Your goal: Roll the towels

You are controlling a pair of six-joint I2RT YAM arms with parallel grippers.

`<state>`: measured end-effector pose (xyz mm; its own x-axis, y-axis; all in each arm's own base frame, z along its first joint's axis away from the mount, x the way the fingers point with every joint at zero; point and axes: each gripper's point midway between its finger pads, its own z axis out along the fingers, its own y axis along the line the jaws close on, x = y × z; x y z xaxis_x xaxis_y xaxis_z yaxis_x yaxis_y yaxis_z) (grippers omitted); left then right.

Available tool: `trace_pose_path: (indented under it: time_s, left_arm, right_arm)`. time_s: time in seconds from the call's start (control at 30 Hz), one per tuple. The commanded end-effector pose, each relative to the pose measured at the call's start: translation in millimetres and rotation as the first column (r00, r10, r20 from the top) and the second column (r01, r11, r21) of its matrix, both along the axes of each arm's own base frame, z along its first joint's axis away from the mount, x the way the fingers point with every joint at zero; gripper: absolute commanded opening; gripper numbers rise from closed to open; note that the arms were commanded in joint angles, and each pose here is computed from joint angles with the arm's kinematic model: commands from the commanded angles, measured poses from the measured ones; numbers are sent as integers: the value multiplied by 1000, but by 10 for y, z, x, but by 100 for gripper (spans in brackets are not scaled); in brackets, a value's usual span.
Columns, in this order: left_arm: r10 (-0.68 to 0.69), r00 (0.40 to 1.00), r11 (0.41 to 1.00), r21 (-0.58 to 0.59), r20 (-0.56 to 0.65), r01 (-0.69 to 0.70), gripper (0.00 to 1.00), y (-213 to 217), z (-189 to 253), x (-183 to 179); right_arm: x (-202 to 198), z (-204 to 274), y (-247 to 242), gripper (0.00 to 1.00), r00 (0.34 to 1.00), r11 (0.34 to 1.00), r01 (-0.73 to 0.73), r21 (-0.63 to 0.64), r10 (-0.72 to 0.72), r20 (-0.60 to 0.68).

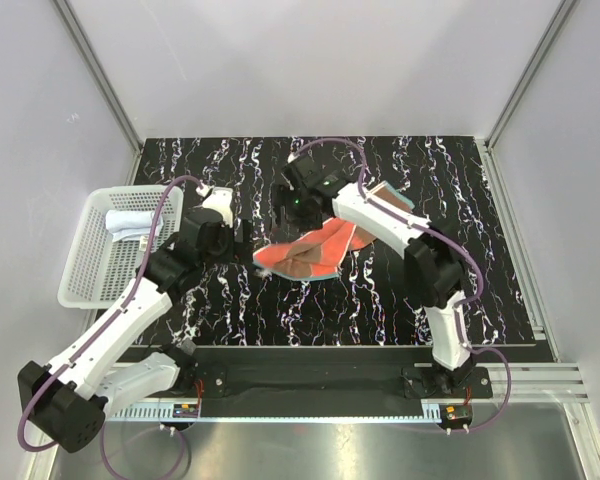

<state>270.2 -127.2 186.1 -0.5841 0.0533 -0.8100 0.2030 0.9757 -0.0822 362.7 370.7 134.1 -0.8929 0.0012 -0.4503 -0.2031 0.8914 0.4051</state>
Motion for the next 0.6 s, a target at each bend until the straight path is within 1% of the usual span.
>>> trace_pose_path:
  time_s: [0.0,0.03,0.1,0.13,0.17,0.2,0.23,0.27,0.33,0.37,0.4,0.43,0.47,0.5,0.53,0.57]
  left_arm:
    - [37,997,999,8,72,-38,99,51,219,103]
    - [37,998,999,14,60,-38,99,47,189,110]
    - [37,999,999,15,39,-38,99,29,167,113]
    - [39,999,999,25,10,-39,99,22,102,108]
    - [48,999,999,11,-10,-48,99,2,83,103]
    - [42,999,999,-5,-30,-42,99,-43,79,99]
    - [31,997,999,-11,-68,-32,96,-90,7,79]
    - [13,995,998,-62,-102,-20,91,-190,-27,47]
    - [-15,988,994,-113,-155,-3,89,-370,-175,-11]
    - [-31,985,992,-129,-167,9,89,-456,-226,-39]
    - [-64,981,990,-132,-182,40,89,-600,-294,-121]
    - [-68,975,991,-124,-210,42,89,-685,-428,-139]
    - [-65,970,989,-144,-234,32,89,-785,-478,-171]
    - [-93,963,987,-151,-252,56,90,-925,-531,-249]
    - [-84,955,985,-167,-283,38,90,-1042,-622,-249]
    - [-100,951,983,-177,-291,49,90,-1146,-650,-266]
  right_arm:
    - [202,230,-126,86,997,998,60,10,-60,53]
    - [235,338,-188,87,994,997,73,17,-75,76]
    - [328,409,-356,87,991,995,101,17,-103,89]
    - [442,486,-571,87,985,989,143,26,-145,93]
    - [499,519,-695,87,982,987,157,30,-160,98]
    - [518,454,-837,87,980,984,177,21,-179,85]
    - [662,555,-1113,86,967,972,230,41,-233,105]
    - [692,542,-1233,87,965,971,236,40,-239,106]
    - [735,444,-1526,86,957,962,274,17,-275,89]
    - [799,409,-1740,85,951,954,299,9,-299,84]
    - [781,324,-1841,85,949,951,310,-8,-309,68]
    - [787,314,-1919,85,945,948,319,-11,-318,71]
    - [809,278,-2058,85,940,941,337,-14,-336,65]
    - [784,185,-2108,84,939,940,341,-20,-340,53]
    - [770,198,-2159,84,937,938,346,-14,-345,54]
    - [731,108,-2242,84,935,935,355,-25,-354,37]
